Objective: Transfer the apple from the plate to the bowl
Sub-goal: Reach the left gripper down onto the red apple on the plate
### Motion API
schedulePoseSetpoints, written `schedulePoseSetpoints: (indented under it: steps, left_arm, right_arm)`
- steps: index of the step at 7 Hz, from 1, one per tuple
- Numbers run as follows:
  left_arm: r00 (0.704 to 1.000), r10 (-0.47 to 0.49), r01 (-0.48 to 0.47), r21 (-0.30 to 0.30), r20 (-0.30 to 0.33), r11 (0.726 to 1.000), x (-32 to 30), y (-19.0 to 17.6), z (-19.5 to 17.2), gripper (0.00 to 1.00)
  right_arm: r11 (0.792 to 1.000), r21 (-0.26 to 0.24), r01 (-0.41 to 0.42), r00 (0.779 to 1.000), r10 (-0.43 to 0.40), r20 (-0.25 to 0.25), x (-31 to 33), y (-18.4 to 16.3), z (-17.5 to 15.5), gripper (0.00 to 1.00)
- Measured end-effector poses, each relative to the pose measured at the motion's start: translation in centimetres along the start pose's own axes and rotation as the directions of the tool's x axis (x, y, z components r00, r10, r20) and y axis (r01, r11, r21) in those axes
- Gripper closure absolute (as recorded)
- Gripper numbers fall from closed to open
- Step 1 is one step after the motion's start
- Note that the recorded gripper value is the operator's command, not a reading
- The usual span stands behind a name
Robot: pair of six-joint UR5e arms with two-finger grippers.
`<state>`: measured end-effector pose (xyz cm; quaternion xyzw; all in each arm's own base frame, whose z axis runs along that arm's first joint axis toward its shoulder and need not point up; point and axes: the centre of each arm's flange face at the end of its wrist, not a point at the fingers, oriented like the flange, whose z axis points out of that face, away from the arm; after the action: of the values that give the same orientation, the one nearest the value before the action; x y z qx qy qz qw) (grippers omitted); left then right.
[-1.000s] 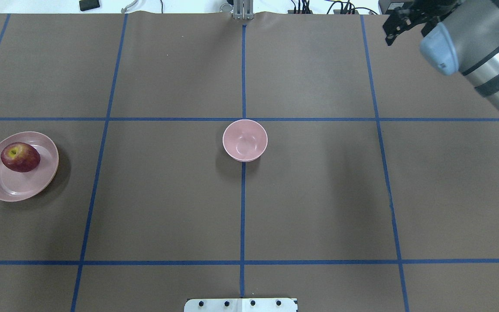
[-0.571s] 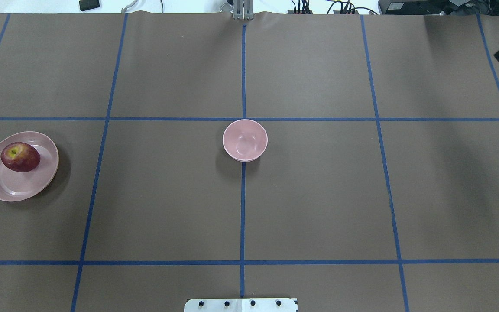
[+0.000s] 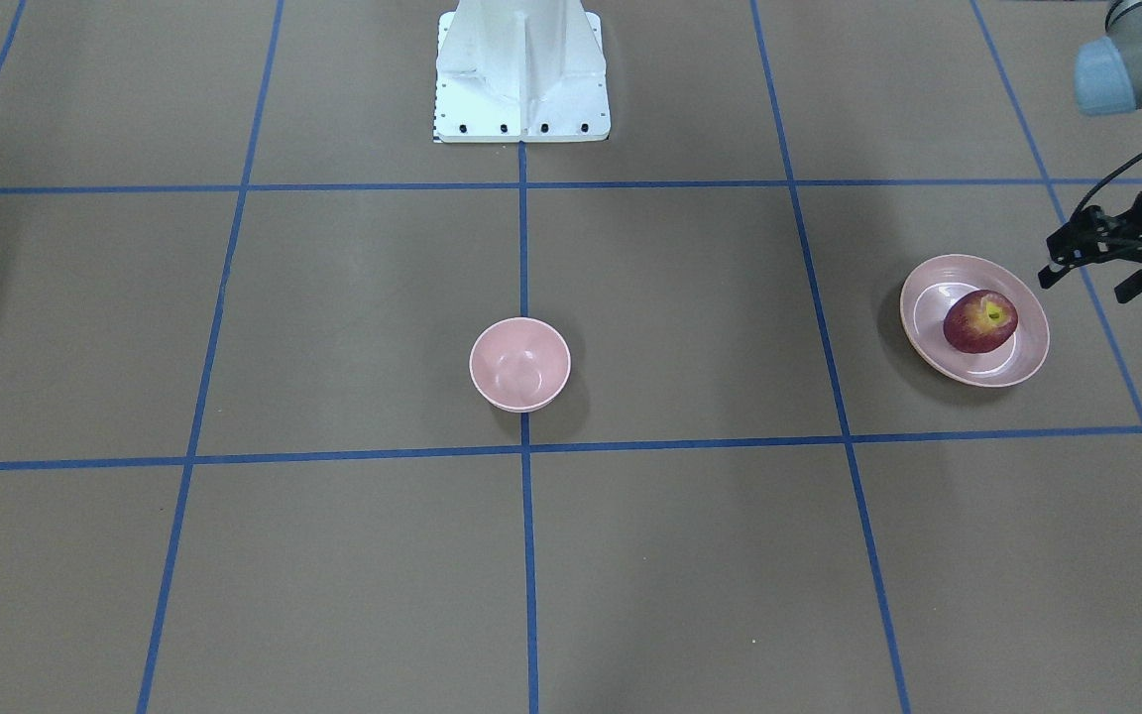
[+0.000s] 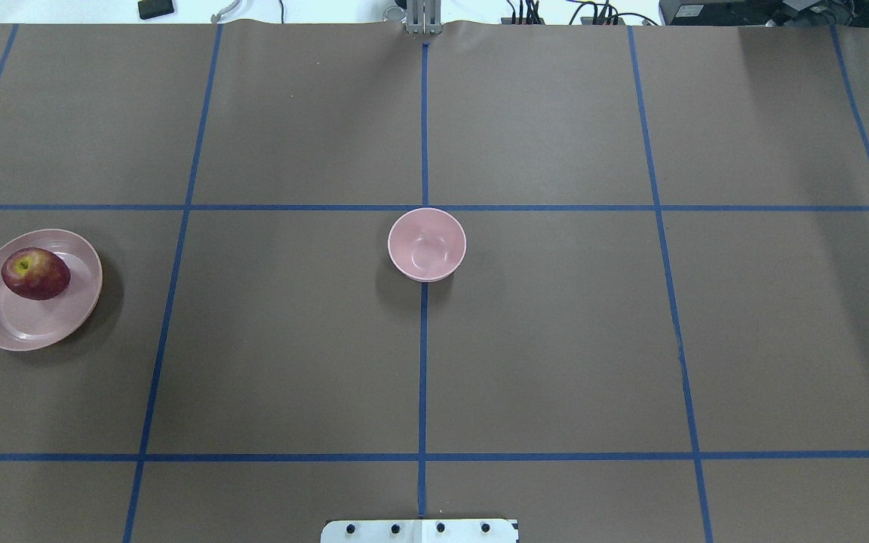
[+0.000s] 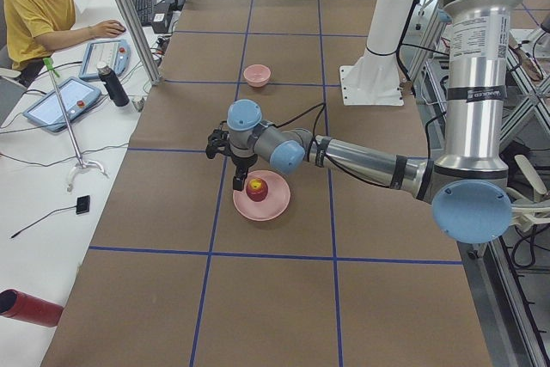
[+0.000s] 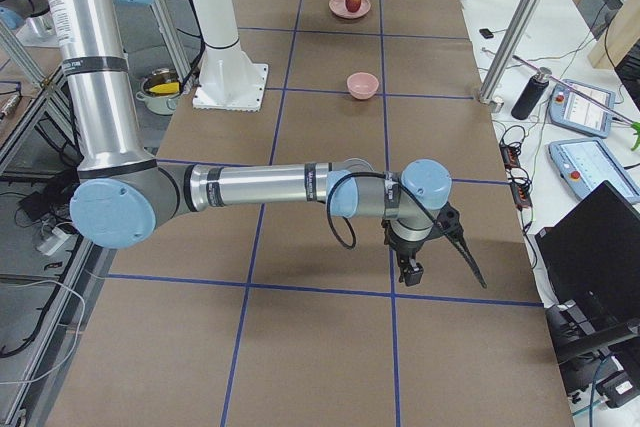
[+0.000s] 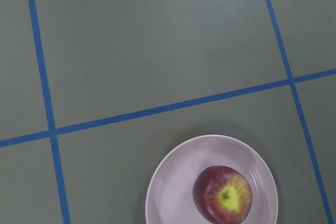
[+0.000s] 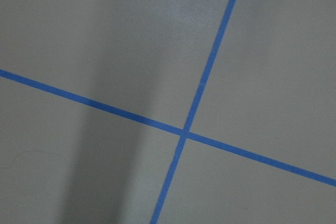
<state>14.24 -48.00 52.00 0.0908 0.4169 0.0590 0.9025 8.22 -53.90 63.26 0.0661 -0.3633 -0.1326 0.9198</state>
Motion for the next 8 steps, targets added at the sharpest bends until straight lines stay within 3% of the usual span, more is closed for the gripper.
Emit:
schedulePoseSetpoints:
  steps: [4,7,8]
  left_arm:
    - [0.998,0.042,-0.042,-0.020,0.048,0.999,1.6,1.9,7.7,0.02]
    - [0.997,0.056,-0.055,-0.032,0.045,0.998,0.6,2.5,10.4,0.02]
    - [0.997,0.062,-0.060,-0.045,0.044,0.997,0.8,2.7,11.2,0.07]
  right_arm:
    - [1.000,-0.003,-0.013,1.000,0.013,-0.001,0.5,0.8,0.3,0.00]
    - [1.000,-0.006,-0.015,1.000,0.015,0.000,0.5,0.9,0.5,0.00]
    - [1.000,-0.007,-0.016,1.000,0.016,0.000,0.6,0.9,0.5,0.00]
